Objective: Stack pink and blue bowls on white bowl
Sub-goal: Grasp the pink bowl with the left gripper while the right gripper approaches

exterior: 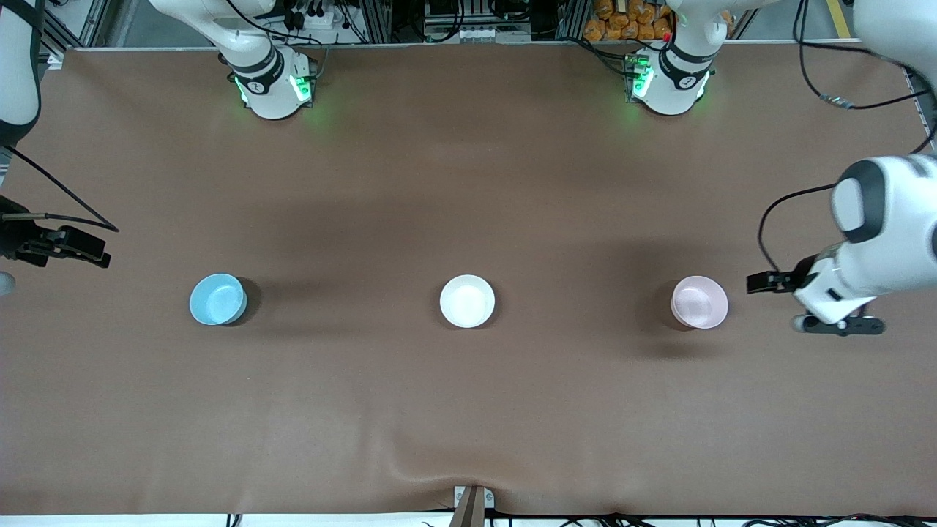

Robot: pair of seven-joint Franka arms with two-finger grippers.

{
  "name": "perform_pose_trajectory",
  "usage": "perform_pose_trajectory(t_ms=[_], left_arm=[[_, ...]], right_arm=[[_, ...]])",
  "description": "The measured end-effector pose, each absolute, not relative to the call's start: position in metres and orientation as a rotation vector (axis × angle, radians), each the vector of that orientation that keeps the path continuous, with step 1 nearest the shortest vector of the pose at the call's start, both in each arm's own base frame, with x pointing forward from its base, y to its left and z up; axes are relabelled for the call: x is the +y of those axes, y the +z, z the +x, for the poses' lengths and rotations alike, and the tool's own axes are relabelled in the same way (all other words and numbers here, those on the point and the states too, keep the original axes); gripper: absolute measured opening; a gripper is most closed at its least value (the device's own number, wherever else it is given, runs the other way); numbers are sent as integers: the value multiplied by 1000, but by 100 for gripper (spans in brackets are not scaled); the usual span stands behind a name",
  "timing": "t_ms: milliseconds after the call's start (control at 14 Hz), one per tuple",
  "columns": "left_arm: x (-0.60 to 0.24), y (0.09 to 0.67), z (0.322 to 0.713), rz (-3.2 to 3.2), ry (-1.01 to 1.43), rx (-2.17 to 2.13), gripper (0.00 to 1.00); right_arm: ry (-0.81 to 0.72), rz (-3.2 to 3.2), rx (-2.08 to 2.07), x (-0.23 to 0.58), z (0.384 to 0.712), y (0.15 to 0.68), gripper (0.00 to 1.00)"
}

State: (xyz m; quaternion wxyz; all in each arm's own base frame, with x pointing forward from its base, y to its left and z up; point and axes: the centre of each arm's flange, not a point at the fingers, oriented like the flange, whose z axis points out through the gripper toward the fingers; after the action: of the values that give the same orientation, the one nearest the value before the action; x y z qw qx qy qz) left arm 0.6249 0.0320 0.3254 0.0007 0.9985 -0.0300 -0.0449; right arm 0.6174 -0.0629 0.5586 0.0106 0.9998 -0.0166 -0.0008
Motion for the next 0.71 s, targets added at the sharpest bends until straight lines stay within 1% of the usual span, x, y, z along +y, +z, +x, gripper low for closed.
perform_pose_trajectory(t_ms=[143, 214, 357, 429, 500, 571, 714], left_arm=[[31, 294, 616, 3134, -134, -111, 98], [30, 286, 614, 3132, -140, -116, 91], [29, 273, 614, 3131, -134, -120, 71], [29, 265, 615, 3131, -131, -121, 64], [30, 256, 615, 3130, -129, -119, 63], [31, 249, 616, 3130, -129, -117, 55], [31, 239, 616, 3128, -127, -116, 53]], right_arm=[[-29, 3119, -92, -79, 618, 549, 100], [-51, 3118, -104, -85, 621, 540, 100], [-87, 3117, -106, -86, 627, 523, 100], [-99, 3117, -98, -83, 629, 517, 100], [-107, 3118, -88, -79, 631, 513, 100], [-115, 3119, -81, -77, 632, 510, 100], [-147, 3118, -79, -76, 634, 498, 100]])
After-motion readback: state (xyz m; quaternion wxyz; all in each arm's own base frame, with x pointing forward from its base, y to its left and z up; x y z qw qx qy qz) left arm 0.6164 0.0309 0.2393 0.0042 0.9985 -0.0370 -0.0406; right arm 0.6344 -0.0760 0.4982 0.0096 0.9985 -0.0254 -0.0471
